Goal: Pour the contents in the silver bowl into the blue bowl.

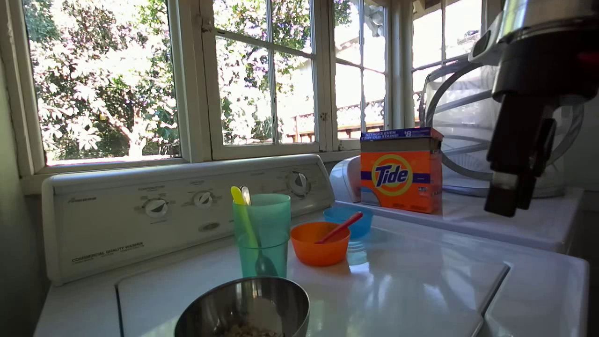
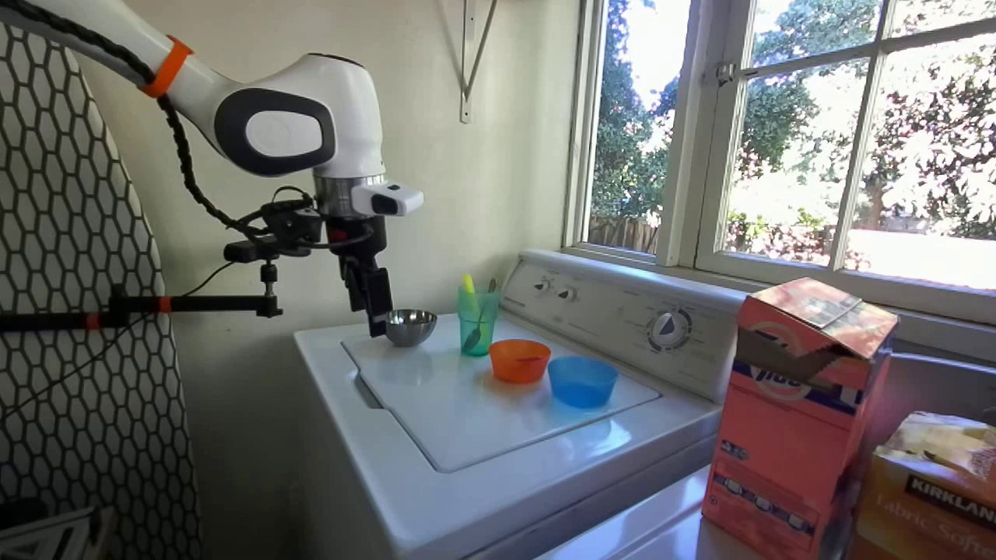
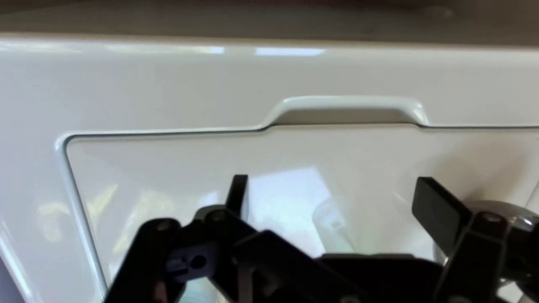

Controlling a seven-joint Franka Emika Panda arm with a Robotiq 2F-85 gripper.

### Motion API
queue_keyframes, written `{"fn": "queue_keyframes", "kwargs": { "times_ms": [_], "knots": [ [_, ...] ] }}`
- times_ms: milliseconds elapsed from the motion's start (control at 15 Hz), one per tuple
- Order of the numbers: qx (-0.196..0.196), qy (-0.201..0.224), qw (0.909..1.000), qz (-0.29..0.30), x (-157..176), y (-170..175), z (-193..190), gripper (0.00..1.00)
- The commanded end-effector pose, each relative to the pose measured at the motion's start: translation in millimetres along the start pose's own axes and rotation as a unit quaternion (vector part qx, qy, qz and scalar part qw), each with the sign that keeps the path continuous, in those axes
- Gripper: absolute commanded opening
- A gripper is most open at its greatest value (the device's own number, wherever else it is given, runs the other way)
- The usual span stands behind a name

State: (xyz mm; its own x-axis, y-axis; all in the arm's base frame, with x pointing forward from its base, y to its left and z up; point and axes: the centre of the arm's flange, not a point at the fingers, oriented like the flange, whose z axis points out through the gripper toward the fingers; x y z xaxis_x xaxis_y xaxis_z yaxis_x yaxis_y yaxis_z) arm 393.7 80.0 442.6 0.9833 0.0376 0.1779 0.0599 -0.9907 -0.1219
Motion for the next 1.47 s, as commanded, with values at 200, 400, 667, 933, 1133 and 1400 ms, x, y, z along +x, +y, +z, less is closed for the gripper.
{"fn": "queue_keyframes", "kwargs": {
  "times_ms": [200,400,667,933,1133,1400],
  "knots": [
    [-0.029,-0.006,0.9955,0.09,45,-77,-17,1.0],
    [-0.039,-0.002,0.9902,0.134,62,-105,-6,1.0],
    [-0.024,0.007,0.9933,0.113,47,-101,-9,1.0],
    [-0.014,-0.001,0.9906,0.136,63,-109,-2,1.0],
    [-0.006,-0.011,0.9897,0.143,86,-124,12,1.0],
    [-0.009,-0.029,0.9881,0.151,112,-141,36,1.0]
  ]
}}
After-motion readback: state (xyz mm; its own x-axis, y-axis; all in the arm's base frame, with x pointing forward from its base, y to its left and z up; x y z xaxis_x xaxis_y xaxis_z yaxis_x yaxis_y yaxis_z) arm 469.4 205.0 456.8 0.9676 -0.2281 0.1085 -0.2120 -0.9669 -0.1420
